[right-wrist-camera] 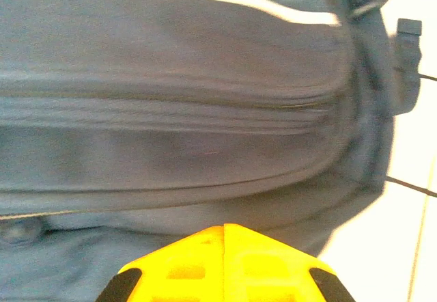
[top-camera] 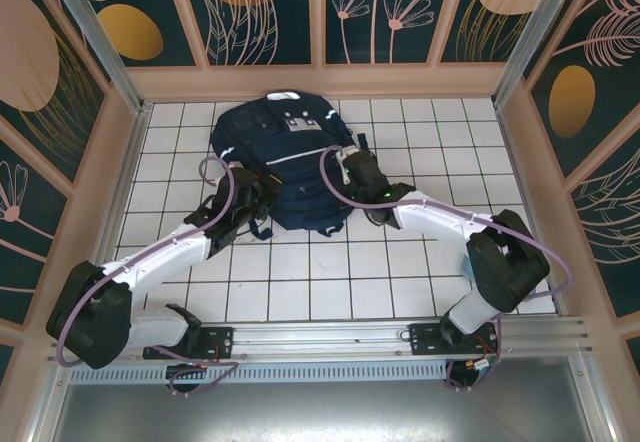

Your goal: Pack the student bag

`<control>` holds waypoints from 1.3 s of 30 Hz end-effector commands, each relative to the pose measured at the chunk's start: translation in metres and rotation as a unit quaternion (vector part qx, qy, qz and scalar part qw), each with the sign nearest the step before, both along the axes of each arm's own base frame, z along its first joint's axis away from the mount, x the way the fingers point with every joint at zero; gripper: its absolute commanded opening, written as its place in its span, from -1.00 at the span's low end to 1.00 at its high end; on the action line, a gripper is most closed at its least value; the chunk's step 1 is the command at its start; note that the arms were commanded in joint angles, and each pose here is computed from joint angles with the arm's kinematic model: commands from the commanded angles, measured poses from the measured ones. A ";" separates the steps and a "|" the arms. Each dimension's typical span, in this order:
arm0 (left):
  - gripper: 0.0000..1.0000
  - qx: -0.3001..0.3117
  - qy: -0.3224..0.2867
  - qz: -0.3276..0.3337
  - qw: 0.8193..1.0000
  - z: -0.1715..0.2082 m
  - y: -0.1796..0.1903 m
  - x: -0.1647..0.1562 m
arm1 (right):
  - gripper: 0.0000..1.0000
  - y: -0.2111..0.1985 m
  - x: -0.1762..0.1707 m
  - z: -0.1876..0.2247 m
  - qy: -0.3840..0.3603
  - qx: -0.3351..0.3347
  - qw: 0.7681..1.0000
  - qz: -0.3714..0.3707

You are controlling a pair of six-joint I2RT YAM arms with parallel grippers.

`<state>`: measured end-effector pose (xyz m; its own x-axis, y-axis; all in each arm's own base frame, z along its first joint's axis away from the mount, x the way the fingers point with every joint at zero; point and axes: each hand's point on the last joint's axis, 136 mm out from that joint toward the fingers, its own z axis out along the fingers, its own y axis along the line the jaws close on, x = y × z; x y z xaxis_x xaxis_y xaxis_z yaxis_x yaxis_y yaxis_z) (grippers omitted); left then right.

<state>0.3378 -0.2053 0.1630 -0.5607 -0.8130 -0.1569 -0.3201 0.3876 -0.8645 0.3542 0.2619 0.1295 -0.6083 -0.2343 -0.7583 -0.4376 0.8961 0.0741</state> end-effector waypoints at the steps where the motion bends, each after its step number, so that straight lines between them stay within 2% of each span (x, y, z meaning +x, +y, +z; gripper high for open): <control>1: -1.00 -0.018 -0.057 0.000 0.998 0.033 0.000 0.006 | -0.89 0.006 -0.003 0.014 -0.006 0.029 0.999 0.030; 5: -1.00 -0.020 -0.063 -0.018 0.998 0.040 -0.007 0.008 | -0.39 0.048 -0.040 0.023 0.021 0.075 0.985 0.153; 8: -1.00 -0.025 -0.068 -0.026 0.997 0.046 -0.011 0.009 | -0.07 0.069 -0.058 0.028 0.020 0.089 0.976 0.198; 12: -1.00 -0.031 -0.070 -0.036 0.996 0.051 -0.016 0.009 | 0.11 0.080 -0.058 0.033 0.010 0.110 0.972 0.209; 17: -1.00 -0.036 -0.072 -0.042 0.996 0.055 -0.019 0.010 | 0.15 0.088 -0.043 0.029 0.001 0.098 0.974 0.202; 22: -1.00 -0.041 -0.076 -0.048 0.995 0.060 -0.022 0.010 | 0.07 0.096 -0.038 0.027 -0.001 0.090 0.973 0.212; 28: -1.00 -0.048 -0.080 -0.057 0.994 0.063 -0.026 0.010 | -0.30 0.098 -0.030 0.019 -0.009 0.064 0.978 0.200; 33: -1.00 -0.051 -0.082 -0.062 0.993 0.064 -0.028 0.010 | -0.45 0.096 -0.022 0.015 -0.031 0.037 0.983 0.179; 39: -1.00 -0.046 -0.079 -0.052 0.995 0.061 -0.023 0.009 | -0.92 0.083 -0.014 0.019 -0.060 0.015 0.986 0.153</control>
